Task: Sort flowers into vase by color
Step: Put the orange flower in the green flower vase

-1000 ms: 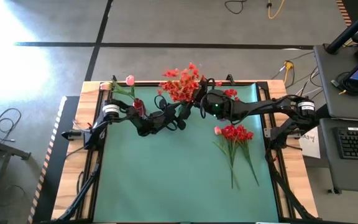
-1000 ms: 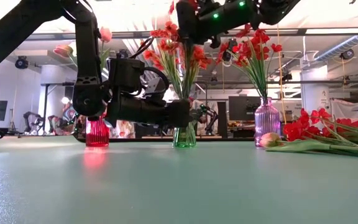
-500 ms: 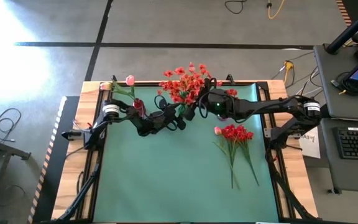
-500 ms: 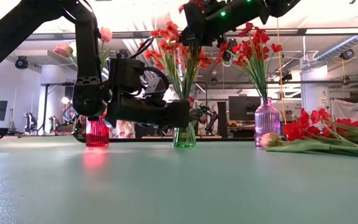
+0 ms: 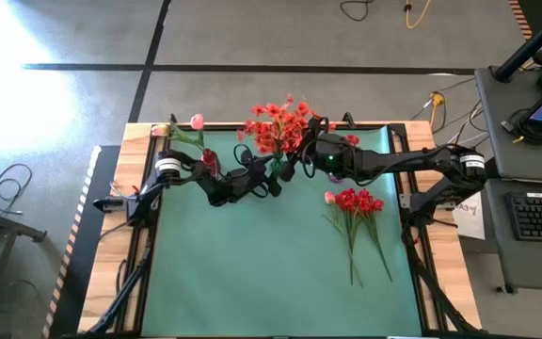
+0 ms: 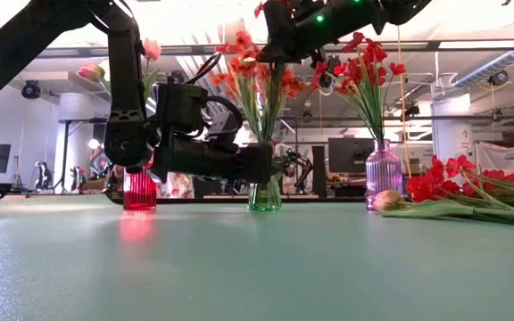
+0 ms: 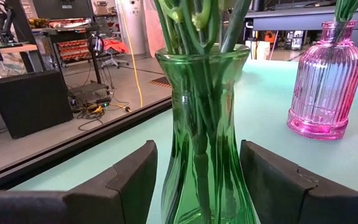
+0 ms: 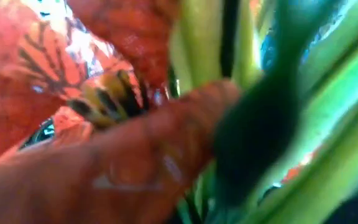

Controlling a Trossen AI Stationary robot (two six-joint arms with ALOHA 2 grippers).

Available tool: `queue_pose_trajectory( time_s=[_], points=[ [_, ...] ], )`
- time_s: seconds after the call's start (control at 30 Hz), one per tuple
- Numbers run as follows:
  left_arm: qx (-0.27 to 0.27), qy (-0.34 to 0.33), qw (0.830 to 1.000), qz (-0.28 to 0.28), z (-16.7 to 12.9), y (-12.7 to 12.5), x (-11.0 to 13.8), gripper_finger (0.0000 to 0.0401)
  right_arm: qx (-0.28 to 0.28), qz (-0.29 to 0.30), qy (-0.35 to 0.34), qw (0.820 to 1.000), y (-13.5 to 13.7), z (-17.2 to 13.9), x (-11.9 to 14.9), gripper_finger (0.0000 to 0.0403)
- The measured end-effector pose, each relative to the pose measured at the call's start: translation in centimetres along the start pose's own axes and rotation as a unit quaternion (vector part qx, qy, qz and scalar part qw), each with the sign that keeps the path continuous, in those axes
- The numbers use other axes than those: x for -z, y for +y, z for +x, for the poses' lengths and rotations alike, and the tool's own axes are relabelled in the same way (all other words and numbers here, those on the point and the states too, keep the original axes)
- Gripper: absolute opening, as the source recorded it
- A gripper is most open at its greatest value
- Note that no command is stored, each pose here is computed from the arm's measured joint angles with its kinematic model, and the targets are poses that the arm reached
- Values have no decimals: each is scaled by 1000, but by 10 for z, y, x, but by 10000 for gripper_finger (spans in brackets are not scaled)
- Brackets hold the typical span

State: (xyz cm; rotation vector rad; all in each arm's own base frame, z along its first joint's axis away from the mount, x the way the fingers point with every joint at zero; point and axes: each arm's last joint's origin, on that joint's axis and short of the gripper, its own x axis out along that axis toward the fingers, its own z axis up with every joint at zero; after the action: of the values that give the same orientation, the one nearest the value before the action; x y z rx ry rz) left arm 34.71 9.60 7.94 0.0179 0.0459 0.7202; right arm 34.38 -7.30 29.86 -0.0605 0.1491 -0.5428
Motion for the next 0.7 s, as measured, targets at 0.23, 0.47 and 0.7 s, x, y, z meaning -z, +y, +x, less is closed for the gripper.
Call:
queue_pose_trajectory(
  time_s=[0.23,0.47,0.7],
  points=[
    [0,4,1000,2,0,0,1,209,1,7,-20,1000,0,0,-4,11],
    [0,6,1000,3,0,0,1,209,4,23,-17,1000,-3,1,-3,11],
    [0,6,1000,3,0,0,1,209,1,23,-17,1000,-5,5,-1,11]
  ],
)
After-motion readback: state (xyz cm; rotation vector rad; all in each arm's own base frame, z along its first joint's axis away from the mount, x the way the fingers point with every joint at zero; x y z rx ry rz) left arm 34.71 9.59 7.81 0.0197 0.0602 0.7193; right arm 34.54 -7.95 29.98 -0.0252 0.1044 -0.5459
